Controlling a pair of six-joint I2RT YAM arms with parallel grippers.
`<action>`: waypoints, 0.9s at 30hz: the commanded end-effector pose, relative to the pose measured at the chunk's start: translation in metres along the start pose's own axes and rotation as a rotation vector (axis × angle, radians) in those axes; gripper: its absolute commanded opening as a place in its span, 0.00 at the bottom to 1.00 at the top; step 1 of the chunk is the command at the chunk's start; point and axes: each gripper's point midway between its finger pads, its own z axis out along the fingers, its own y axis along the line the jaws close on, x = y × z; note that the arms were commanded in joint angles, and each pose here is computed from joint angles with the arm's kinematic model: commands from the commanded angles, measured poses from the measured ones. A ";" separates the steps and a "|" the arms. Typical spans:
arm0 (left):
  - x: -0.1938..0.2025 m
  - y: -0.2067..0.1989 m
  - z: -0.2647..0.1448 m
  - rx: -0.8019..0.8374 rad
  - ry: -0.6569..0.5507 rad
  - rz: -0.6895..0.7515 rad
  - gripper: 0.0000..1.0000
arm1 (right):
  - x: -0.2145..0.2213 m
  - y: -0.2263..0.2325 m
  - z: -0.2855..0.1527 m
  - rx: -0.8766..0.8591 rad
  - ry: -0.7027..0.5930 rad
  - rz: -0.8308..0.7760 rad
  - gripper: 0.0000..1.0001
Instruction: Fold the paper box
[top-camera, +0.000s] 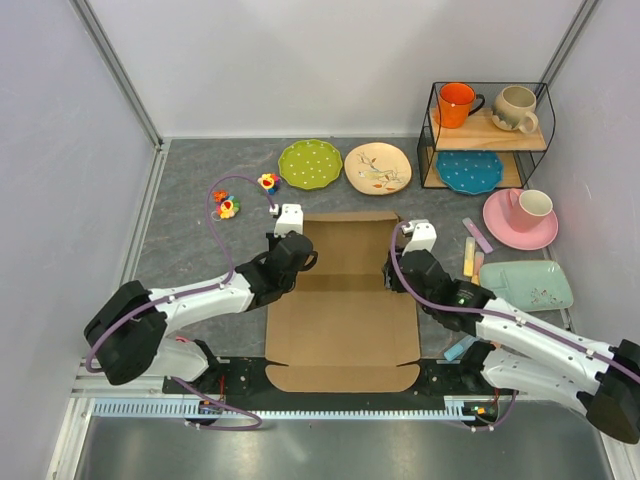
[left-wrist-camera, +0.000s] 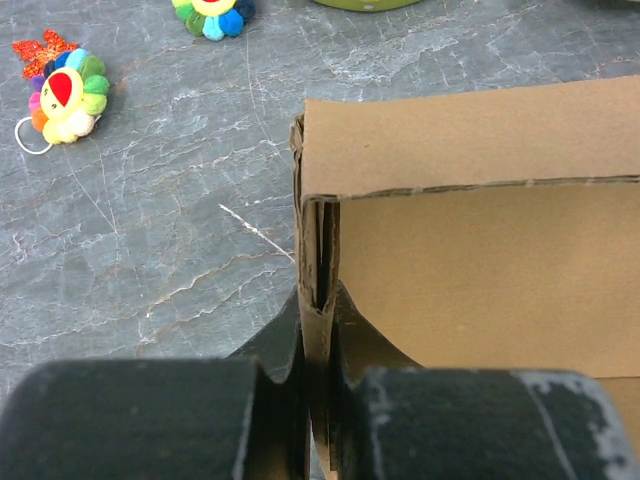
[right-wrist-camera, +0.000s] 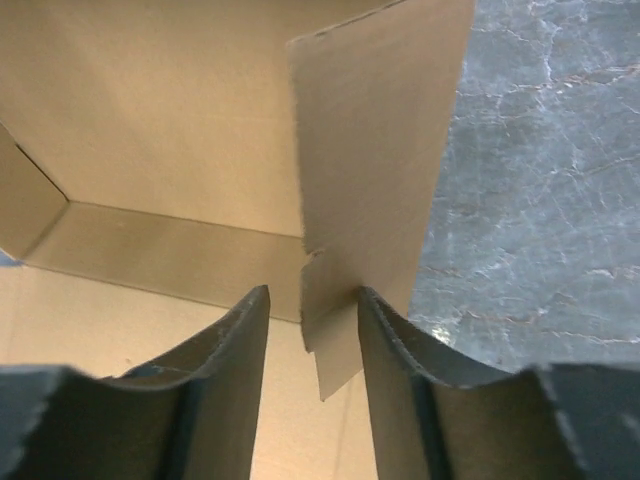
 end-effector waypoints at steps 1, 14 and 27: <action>0.003 -0.004 0.002 0.001 -0.001 0.024 0.02 | -0.011 -0.007 -0.014 0.023 -0.022 -0.003 0.55; 0.009 -0.002 0.006 -0.005 -0.028 0.013 0.02 | -0.101 -0.081 -0.079 0.325 -0.380 0.257 0.61; 0.012 0.005 0.001 0.005 -0.056 -0.006 0.02 | -0.030 -0.091 0.015 0.199 -0.117 0.379 0.46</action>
